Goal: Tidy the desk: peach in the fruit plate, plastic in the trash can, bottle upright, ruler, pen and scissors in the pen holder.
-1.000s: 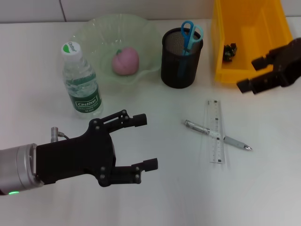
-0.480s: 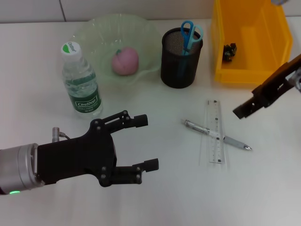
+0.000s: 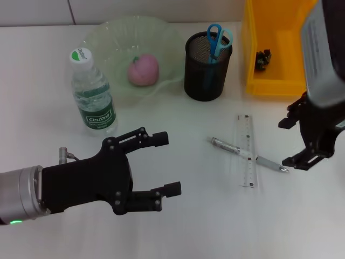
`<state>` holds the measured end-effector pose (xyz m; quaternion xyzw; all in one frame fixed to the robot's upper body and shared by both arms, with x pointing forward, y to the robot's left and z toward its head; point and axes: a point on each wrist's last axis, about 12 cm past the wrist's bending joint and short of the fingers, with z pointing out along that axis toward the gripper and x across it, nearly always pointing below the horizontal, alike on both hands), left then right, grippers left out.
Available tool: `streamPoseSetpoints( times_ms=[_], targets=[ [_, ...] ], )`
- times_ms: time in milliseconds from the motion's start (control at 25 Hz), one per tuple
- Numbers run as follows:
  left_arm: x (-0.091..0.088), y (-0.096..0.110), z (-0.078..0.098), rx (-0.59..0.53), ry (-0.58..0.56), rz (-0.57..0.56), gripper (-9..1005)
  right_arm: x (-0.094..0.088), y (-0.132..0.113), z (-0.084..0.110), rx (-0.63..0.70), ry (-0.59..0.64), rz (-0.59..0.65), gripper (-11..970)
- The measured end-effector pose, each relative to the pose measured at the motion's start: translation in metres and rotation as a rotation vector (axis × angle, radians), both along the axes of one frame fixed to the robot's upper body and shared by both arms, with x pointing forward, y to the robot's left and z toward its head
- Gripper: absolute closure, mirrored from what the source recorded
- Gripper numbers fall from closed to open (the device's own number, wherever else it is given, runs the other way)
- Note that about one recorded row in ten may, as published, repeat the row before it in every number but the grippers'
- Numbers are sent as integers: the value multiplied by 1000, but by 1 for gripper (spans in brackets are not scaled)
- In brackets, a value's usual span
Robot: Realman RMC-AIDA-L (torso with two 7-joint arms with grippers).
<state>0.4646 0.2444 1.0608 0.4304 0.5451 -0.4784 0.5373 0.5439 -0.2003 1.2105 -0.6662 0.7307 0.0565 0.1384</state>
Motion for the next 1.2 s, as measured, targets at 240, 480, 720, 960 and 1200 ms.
streamPoseSetpoints(
  times_ms=[240, 480, 720, 960, 1200],
  targets=[
    [-3, 0, -3, -2, 14, 15, 134, -1, 16, 0, -65, -111, 311, 213],
    [-4, -1, -3, -13, 19, 23, 135, 1, 36, 1, -207, -167, 457, 334],
    [0, 3, 0, -2, 69, 6, 136, 1, 54, 18, -233, -150, 613, 354],
    [3, 9, 9, 13, 97, -21, 137, 1, 57, 14, -223, -68, 814, 214],
    [5, 7, 8, 66, 134, -75, 139, 14, 47, -6, -214, -19, 965, 215]
  ],
)
